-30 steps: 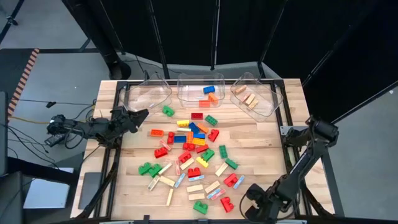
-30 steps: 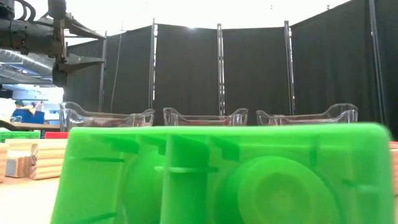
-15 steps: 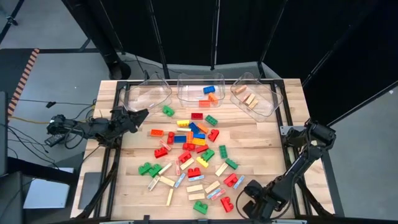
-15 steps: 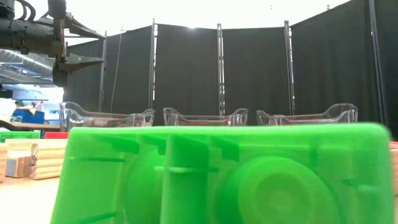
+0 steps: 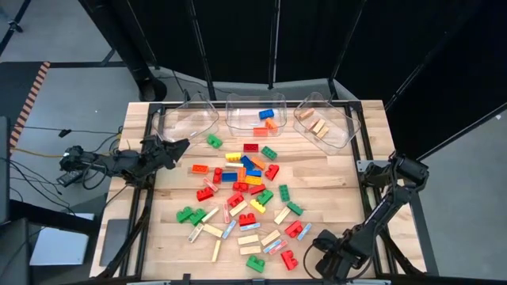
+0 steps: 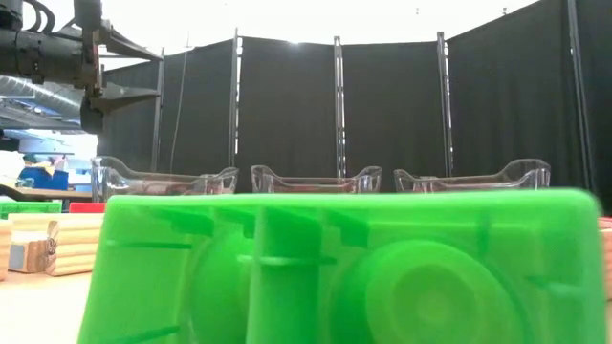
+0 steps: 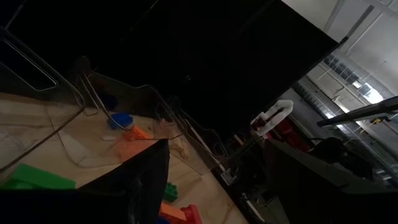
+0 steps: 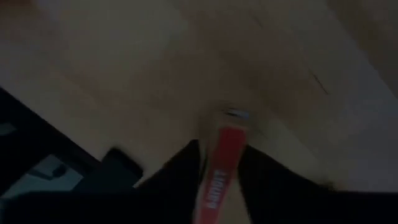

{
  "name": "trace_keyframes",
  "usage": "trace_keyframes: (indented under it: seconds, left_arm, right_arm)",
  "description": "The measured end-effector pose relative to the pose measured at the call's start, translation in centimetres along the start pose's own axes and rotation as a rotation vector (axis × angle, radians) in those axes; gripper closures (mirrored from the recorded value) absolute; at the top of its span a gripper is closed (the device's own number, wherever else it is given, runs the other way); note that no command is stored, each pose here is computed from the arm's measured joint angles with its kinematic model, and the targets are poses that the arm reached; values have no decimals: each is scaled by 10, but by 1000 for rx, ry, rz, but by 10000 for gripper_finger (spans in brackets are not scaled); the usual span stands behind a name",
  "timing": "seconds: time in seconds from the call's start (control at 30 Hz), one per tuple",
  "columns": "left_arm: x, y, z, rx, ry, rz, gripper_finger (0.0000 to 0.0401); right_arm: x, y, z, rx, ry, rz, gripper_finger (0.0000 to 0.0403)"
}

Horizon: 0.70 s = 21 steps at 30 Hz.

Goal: Sort blocks by size
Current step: Put the brown wooden block into the right transparent bin

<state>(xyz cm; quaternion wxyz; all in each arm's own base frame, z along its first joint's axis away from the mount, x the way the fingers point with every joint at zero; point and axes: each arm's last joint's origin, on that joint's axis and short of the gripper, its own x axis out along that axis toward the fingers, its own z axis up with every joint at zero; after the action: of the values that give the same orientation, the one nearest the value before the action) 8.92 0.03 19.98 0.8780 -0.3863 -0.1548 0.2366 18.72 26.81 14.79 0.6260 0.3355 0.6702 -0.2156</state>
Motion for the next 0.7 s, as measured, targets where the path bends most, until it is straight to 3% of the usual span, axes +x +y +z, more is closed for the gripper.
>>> trace_keyframes:
  seconds: [0.07, 0.23, 0.4, 0.57, 0.7]
  left_arm:
    - [0, 0, 0, 5, 4, 4, 132]
    - [0, 1, -1, 9, 6, 6, 132]
    - [0, 1, -1, 8, 6, 6, 132]
    - [0, 1, -1, 8, 6, 6, 132]
    - [0, 1, -1, 8, 6, 5, 132]
  right_arm:
    - [0, 2, 3, -33, 1, 13, 335]
    - [-3, 5, 22, -69, -5, 26, 330]
    - [-35, -3, 73, -106, -61, -17, 330]
    - [-99, -40, 146, -116, -284, -144, 330]
    - [-154, -100, 195, -22, -442, -290, 330]
